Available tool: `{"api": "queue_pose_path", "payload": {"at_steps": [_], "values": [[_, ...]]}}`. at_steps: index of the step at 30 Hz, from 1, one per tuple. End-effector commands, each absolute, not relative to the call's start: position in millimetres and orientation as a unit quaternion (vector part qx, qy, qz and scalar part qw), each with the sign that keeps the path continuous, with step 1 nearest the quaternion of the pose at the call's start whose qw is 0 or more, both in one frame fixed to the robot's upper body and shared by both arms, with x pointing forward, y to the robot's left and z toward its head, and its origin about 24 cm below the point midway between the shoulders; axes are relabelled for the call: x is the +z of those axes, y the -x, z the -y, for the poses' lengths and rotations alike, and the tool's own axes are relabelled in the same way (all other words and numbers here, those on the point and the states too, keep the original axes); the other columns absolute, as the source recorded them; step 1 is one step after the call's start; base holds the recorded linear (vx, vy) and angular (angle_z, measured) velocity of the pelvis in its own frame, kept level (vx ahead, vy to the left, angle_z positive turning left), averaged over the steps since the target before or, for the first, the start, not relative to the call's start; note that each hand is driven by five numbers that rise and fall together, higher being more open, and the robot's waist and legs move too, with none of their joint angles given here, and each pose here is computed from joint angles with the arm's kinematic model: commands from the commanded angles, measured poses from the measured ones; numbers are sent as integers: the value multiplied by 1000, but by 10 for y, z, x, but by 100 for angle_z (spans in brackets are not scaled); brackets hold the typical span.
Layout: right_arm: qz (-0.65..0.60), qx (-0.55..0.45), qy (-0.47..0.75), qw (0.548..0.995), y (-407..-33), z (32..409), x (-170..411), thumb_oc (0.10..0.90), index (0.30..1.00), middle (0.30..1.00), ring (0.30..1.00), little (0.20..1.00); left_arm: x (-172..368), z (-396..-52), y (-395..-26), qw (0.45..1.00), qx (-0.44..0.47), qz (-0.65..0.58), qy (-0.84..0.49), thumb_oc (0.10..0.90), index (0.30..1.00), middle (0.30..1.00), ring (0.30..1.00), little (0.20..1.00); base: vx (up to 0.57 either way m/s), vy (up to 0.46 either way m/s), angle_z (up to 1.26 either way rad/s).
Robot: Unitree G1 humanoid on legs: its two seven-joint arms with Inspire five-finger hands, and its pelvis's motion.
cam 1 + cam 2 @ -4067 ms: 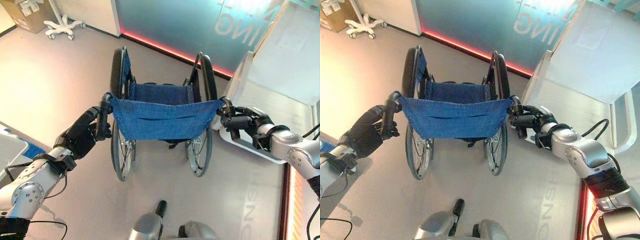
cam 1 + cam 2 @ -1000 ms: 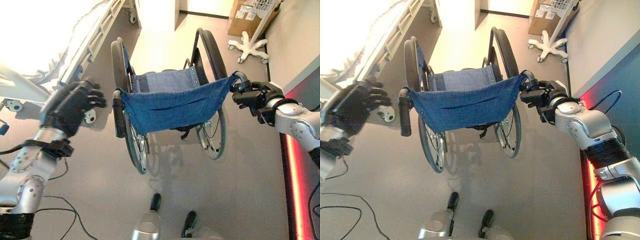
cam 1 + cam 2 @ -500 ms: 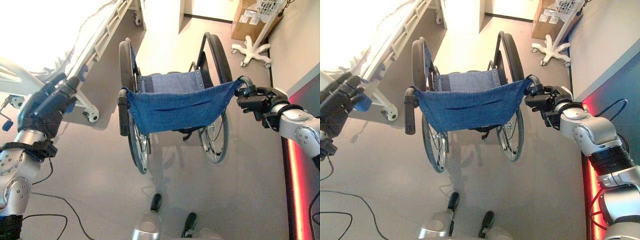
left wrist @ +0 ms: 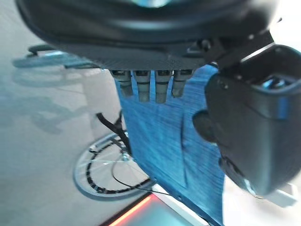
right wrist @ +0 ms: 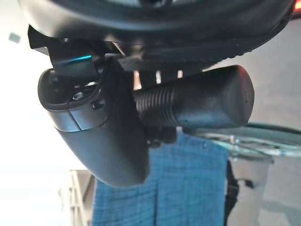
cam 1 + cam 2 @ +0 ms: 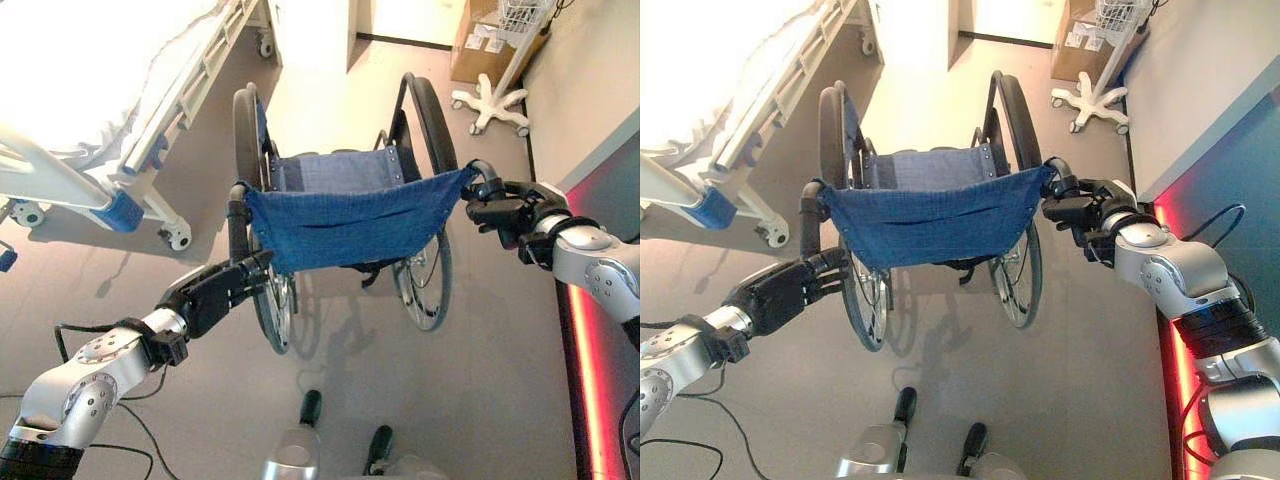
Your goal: Push the wheelchair next to the bed
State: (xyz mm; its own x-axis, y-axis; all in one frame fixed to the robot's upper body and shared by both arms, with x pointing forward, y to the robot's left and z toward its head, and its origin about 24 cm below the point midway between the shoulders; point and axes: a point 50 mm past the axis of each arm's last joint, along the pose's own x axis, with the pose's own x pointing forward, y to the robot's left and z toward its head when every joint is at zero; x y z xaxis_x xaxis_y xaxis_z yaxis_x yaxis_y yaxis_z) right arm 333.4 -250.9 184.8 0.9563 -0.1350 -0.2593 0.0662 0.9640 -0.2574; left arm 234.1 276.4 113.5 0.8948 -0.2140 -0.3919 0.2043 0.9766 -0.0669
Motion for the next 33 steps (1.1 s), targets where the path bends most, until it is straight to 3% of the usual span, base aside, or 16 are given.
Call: {"api": "queue_pose_path", "payload": {"at_steps": [1,7,15,25,26,28,33], "values": [[12,36,124,992,-3354,2155,2454,400,300,300,300,300,1457,-2778,-2466,982,-117,-148,7,800,900,900,900,900,11,-1,-4],[8,42,121,992,-3352,2152,2375,400,300,300,300,300,1650,-2642,-2627,989,-112,-86,43,800,900,900,900,900,4,-3,-2],[5,47,120,992,-3376,2096,2345,400,300,300,300,300,1812,-2774,-2780,995,-69,-20,69,800,900,900,900,900,0,0,0],[3,59,118,991,-3336,2064,2374,400,300,300,300,300,1780,-2371,-2768,968,-183,-13,168,800,900,900,900,900,0,0,0],[2,61,118,991,-3332,2054,2359,400,300,300,300,300,1821,-2339,-2769,967,-186,2,172,718,778,778,778,778,0,0,0],[-1,63,116,991,-3325,2048,2317,400,300,300,300,300,1934,-2297,-2770,964,-191,38,182,400,300,300,300,300,32,4,-1],[-7,64,111,992,-3312,2020,2265,400,300,300,300,300,2074,-2321,-2790,964,-178,75,182,400,300,300,300,300,33,-15,0]]}}
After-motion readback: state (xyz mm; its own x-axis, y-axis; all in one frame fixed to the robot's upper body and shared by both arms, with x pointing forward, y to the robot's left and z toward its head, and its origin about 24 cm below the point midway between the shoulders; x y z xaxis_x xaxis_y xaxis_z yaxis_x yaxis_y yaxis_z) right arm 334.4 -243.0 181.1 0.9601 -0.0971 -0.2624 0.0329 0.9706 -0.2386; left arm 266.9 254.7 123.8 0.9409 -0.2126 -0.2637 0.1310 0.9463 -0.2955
